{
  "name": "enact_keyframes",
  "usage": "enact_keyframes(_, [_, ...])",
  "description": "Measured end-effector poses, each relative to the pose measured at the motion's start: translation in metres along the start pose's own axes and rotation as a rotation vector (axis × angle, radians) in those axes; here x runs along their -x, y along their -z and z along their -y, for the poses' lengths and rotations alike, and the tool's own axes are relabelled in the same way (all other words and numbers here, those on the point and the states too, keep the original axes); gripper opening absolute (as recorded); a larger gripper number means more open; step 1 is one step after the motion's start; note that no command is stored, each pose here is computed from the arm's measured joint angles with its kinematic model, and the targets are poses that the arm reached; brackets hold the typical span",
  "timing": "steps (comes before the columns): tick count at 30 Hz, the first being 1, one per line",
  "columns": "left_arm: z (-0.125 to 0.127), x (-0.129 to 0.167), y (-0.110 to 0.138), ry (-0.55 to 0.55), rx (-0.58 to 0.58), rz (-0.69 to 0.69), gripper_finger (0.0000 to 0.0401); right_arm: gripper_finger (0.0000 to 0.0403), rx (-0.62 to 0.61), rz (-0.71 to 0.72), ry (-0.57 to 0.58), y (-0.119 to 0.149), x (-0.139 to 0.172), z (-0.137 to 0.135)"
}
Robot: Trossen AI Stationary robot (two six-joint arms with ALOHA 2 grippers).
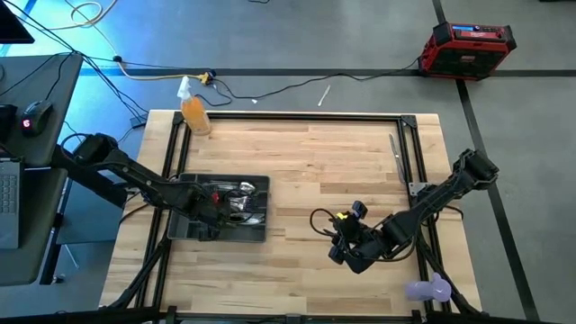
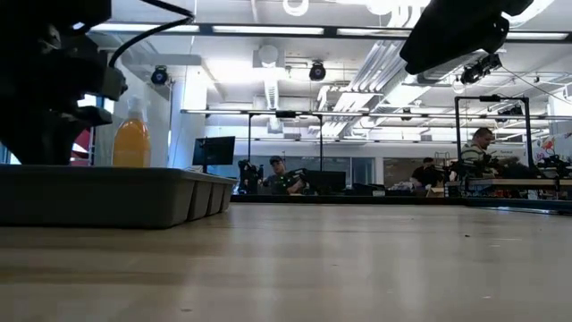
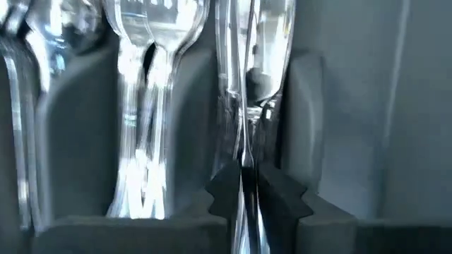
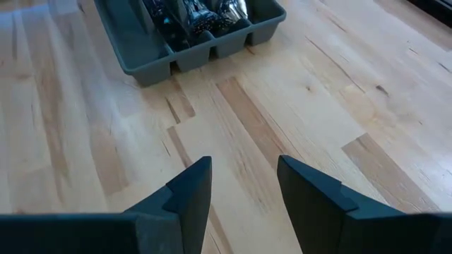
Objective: Sort silverware
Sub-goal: Put the silver knife into the black silverware tray
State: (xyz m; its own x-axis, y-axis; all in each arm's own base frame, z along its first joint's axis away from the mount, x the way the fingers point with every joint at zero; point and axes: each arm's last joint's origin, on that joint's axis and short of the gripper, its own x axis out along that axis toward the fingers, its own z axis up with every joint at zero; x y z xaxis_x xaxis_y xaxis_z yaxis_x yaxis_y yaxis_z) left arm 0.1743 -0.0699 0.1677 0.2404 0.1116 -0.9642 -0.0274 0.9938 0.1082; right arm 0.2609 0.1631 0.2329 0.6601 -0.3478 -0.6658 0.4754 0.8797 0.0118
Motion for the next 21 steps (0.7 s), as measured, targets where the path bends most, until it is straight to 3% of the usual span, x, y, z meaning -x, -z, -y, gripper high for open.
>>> enact_keyframes(6, [0.001,0.014,-0.013,-0.022,-0.005,0.071,0.0097,0.0153,0.003,0.012,0.016,-0.002,-0.001,0.002])
enact_keyframes(12, [0.005,0.041,-0.034,-0.088,0.046,0.21,0.0127,0.0153,-0.08,0.037,0.248,-0.008,-0.012,0.03])
enact_keyframes(18, [0.011,0.072,-0.058,-0.208,0.059,0.456,0.0126,0.0153,-0.219,-0.313,0.684,-0.018,-0.032,0.111])
enact_keyframes(21, [0.014,0.082,-0.069,-0.217,0.027,0.553,0.0124,0.0148,-0.229,-0.502,0.823,-0.017,-0.046,0.151])
